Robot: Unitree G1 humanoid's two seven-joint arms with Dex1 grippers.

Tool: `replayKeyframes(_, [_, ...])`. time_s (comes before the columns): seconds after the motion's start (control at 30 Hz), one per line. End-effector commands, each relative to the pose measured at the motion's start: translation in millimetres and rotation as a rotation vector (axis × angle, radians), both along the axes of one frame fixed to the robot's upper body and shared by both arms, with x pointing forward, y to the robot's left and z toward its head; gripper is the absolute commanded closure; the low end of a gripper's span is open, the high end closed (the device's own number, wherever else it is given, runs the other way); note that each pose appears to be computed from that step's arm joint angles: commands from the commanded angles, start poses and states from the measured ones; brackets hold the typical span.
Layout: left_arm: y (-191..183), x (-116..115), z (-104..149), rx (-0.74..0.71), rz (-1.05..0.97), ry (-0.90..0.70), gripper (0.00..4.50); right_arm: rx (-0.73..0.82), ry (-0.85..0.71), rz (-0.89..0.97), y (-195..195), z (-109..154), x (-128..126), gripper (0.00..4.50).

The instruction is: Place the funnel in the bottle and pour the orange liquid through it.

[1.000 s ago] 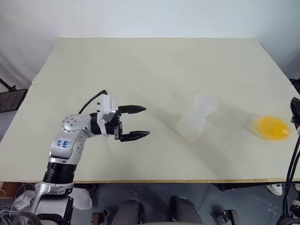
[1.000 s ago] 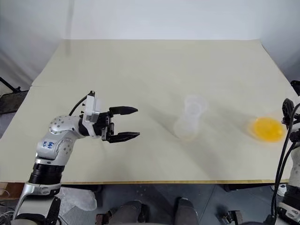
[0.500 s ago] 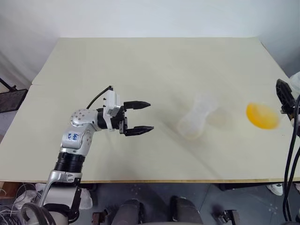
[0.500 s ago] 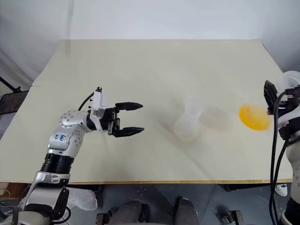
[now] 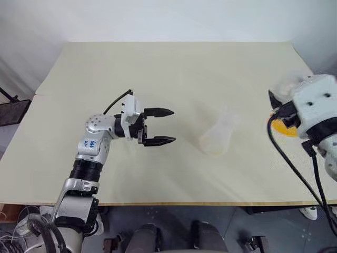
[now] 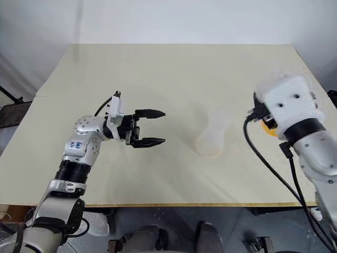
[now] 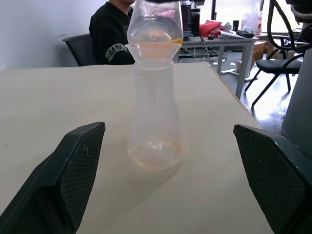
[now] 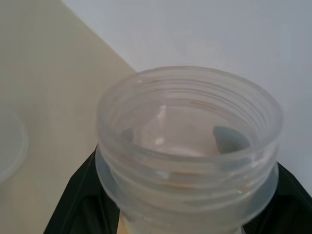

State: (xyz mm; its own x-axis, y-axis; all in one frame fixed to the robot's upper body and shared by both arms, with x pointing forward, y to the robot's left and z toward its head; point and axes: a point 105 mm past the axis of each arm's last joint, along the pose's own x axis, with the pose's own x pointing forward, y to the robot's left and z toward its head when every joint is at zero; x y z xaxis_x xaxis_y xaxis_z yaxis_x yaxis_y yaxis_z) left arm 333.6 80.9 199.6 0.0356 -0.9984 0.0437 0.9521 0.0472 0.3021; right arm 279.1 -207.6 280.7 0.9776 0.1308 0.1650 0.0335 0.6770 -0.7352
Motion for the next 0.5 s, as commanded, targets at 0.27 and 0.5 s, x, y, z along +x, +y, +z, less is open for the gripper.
replayKeyframes(0.27, [-12, -2, 4, -0.012, -0.047, -0.035, 0.00, -0.200, -0.129, -0.050, 8, 14, 4, 1.99])
replayKeyframes(0.5, [-12, -2, 3, -0.010, -0.052, -0.033, 0.00, -0.348, -0.112, -0.048, 10, 12, 12, 1.99])
